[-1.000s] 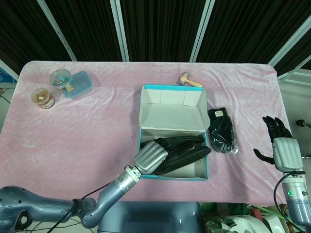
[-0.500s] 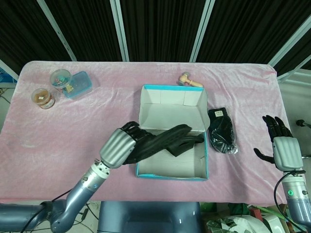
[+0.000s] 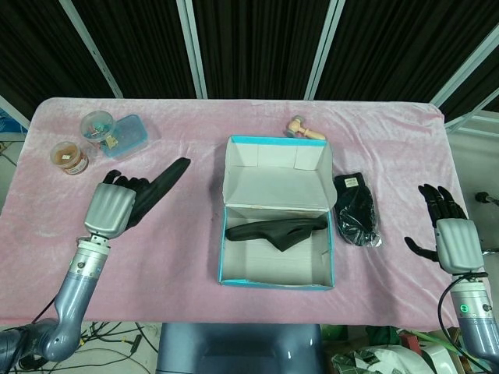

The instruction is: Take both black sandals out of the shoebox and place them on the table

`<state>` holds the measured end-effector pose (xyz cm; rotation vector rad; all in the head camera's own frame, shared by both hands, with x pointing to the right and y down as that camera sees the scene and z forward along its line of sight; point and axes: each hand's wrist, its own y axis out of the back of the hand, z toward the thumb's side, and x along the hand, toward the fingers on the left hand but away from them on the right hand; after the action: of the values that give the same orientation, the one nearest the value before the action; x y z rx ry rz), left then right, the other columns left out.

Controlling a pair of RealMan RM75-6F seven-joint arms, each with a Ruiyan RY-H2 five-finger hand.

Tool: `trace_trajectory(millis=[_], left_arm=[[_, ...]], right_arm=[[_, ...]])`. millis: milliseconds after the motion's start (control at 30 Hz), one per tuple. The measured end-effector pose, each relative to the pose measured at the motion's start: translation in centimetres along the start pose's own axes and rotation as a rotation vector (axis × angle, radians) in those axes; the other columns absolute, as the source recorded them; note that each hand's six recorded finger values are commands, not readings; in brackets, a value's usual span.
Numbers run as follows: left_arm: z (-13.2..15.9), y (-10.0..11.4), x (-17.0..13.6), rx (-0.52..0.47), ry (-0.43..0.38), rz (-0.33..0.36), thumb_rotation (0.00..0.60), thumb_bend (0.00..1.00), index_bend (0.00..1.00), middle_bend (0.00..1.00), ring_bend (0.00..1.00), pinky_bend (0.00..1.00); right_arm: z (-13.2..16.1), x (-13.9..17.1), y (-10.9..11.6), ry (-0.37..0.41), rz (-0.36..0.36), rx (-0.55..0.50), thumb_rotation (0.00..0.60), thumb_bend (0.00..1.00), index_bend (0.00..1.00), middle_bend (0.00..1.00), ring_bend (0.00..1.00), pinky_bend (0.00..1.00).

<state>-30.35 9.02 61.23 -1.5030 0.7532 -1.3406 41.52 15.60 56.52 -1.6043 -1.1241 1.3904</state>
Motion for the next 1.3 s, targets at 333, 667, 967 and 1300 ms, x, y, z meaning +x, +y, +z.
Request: trace_trajectory(millis=[333,667,967,1300], left_arm=[[-0.9,-4.3,3.5,0.115,0.123,-0.07,0.6,0.14,0.22,0.34,0.27,0.21],[4.8,-4.2,4.4,0.111,0.065,-0.074,0.6,0.0,0.0,0.04,0.0,0.01],[9.0,0.2,0.9,-0.142,-0.077,-0.005,0.6,0.02,0.18,0.3,0.21,0.26],[13.9,4.0,-2.8,-0.457,-0.308,-0.013,0.6,0.1,0.21,0.32,0.24,0.29]], right_arm=[[-0.5,1.1,0.4,-0.016,-0.011,0.004,0.6,0.11,0.0,0.06,0.01,0.2],[-1.1,1.9,0.9,-0.038,-0.02,0.004,0.6,0.1,0.0,0.06,0.01,0.2],[-0.6,2.0,0.7,-0.022,-0.007,0.025,0.6,0.11,0.0,0.06,0.01,0.2],[0.9,2.2,0.1,0.026,0.013,0.061,0.6,0.1,0.0,0.06,0.01,0.2]])
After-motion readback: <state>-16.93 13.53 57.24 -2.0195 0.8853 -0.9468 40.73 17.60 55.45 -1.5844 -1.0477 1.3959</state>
